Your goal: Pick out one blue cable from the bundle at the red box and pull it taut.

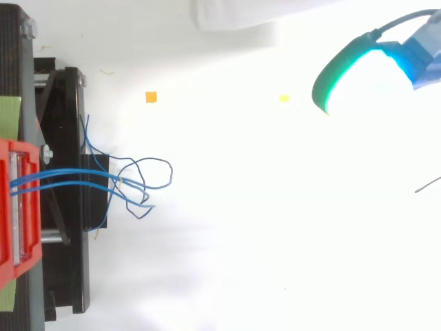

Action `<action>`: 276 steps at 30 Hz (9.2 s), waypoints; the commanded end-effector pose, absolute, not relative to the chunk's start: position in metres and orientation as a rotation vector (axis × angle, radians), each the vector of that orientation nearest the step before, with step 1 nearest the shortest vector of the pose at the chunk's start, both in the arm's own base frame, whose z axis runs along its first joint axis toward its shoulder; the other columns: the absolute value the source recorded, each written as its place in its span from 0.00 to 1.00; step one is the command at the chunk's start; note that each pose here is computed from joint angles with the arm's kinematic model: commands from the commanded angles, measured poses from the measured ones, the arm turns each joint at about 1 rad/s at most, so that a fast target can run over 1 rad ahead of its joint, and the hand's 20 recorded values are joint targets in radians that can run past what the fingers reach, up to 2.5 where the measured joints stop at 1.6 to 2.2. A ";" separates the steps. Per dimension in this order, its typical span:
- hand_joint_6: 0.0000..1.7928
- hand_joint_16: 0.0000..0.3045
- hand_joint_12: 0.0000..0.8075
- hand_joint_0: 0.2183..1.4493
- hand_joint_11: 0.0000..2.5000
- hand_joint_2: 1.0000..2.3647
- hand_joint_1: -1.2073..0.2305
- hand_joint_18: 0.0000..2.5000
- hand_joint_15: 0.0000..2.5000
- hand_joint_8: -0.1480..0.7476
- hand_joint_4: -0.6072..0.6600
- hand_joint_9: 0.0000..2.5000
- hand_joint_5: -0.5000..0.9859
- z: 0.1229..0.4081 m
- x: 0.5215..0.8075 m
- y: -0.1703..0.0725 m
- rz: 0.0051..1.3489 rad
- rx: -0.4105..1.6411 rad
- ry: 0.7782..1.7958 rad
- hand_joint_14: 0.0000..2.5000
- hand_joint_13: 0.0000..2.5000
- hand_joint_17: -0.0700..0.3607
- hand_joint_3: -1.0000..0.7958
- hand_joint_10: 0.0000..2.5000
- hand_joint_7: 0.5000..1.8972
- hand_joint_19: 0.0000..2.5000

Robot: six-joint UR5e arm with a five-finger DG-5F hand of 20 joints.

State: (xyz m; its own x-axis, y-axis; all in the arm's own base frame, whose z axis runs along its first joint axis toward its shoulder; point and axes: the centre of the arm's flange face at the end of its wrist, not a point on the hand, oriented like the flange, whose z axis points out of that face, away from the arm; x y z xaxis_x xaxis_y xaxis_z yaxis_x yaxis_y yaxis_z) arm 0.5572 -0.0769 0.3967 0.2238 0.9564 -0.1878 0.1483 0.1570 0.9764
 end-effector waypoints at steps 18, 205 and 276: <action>0.28 0.17 0.41 0.22 0.01 0.00 0.48 0.18 0.06 0.40 0.57 0.21 0.19 0.309 0.622 -0.058 0.709 1.131 1.299 0.00 0.22 0.43 0.28 0.00 0.09 0.16; 0.49 0.17 0.46 0.22 0.36 0.00 0.42 0.42 0.26 0.47 0.53 0.55 0.26 0.210 0.755 -0.061 0.900 1.068 1.169 0.01 0.49 0.43 0.28 0.01 0.24 0.25; 0.48 0.18 0.49 0.25 0.34 0.00 0.54 0.39 0.28 0.48 0.55 0.51 0.24 0.251 0.742 -0.099 0.881 1.085 1.283 0.01 0.47 0.45 0.28 0.01 0.27 0.31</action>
State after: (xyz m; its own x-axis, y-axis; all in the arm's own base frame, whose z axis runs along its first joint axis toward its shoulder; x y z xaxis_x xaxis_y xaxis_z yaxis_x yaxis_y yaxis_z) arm 0.7411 -0.0970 0.2492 0.1049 0.9508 -0.2914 0.0838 0.2835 0.9553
